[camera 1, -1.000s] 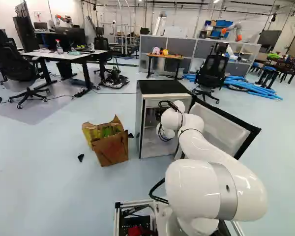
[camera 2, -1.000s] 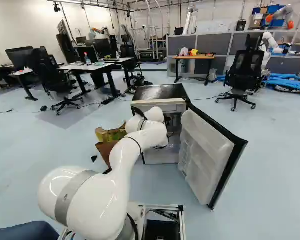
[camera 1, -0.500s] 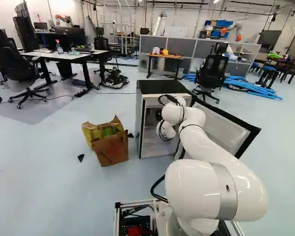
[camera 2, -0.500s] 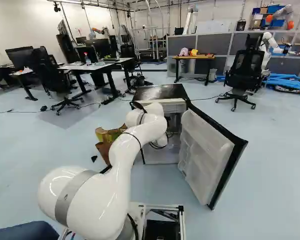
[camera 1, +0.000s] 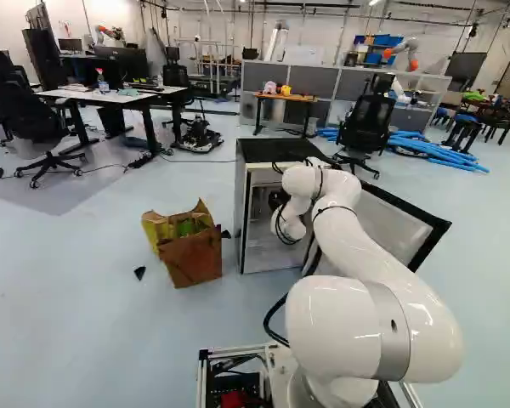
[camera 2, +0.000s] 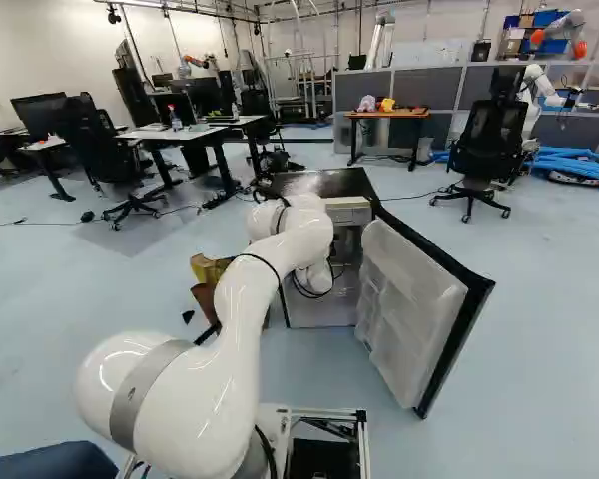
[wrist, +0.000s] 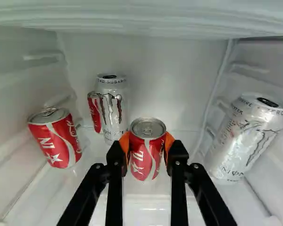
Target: Grab a drink from the fridge
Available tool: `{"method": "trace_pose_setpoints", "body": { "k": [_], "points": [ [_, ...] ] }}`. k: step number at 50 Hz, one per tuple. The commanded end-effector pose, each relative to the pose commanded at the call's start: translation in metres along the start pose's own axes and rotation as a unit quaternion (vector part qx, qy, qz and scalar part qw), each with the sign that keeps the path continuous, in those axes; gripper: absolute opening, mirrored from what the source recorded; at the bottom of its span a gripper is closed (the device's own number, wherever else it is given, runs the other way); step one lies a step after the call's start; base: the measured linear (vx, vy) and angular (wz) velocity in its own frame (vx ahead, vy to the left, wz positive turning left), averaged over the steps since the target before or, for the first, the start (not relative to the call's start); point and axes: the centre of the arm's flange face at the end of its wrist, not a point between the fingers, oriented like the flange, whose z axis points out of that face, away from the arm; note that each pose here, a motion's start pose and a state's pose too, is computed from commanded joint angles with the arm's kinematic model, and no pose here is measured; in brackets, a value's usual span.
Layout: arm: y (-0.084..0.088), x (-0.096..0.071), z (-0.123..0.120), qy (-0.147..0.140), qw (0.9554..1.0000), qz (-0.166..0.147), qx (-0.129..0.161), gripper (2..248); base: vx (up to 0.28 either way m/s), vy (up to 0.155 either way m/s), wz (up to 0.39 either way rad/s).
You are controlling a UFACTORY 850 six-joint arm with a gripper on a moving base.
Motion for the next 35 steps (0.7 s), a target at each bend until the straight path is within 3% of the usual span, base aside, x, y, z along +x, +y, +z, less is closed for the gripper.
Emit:
{"method": "trace_pose_setpoints", "body": {
  "k": [20, 35],
  "points": [
    [-0.009, 0.009, -0.037, -0.037, 0.9993, 0.011, 0.003, 94, 0.0, 0.0, 0.0],
    [-0.014, 0.032, -0.069, -0.059, 0.9981, 0.017, 0.005, 94, 0.0, 0.0, 0.0]
  ]
}}
